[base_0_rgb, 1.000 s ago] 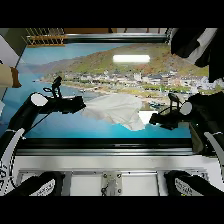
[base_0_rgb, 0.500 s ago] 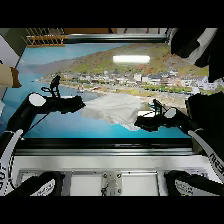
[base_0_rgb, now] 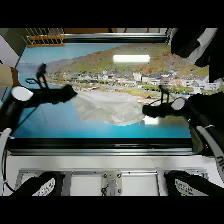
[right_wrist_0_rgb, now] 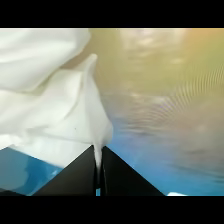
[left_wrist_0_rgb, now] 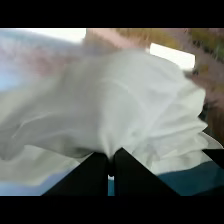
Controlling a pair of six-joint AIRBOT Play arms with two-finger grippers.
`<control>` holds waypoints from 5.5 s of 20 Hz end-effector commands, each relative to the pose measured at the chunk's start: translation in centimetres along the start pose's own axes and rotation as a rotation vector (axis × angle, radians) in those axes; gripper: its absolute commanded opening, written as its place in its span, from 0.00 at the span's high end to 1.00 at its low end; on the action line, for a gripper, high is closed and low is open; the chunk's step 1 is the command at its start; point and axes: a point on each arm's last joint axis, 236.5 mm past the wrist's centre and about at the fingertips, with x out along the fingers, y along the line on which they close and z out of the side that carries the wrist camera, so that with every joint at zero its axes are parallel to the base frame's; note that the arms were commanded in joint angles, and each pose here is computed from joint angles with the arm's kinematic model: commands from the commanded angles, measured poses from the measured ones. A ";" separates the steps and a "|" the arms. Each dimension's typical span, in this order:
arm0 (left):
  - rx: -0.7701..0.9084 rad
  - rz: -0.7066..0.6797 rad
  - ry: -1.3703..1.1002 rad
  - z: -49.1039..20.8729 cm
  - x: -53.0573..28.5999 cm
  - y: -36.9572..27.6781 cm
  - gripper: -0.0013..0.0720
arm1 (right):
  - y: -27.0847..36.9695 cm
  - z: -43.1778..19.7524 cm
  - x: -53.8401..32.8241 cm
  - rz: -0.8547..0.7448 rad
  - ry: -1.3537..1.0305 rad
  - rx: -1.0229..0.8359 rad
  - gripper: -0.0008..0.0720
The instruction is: Fold the clothes and pants, and hang the long-sleeved shirts on hangers.
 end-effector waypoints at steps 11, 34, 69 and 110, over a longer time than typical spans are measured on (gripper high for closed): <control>0.453 -0.179 -0.911 6.7 -37.2 -21.0 0.97 | 7.7 10.1 -45.2 -0.227 -1.056 -0.324 0.97; 0.166 -0.064 -0.455 17.2 -13.7 -7.3 0.97 | 2.1 18.4 -27.9 -0.117 -0.692 -0.112 0.97; -0.390 0.272 0.374 -14.3 7.5 18.0 0.34 | -0.3 3.8 -16.0 -0.051 -0.337 -0.014 0.15; -0.117 0.193 0.421 -16.4 2.7 16.7 0.97 | -8.6 -3.5 -14.0 -0.223 -0.090 0.220 0.15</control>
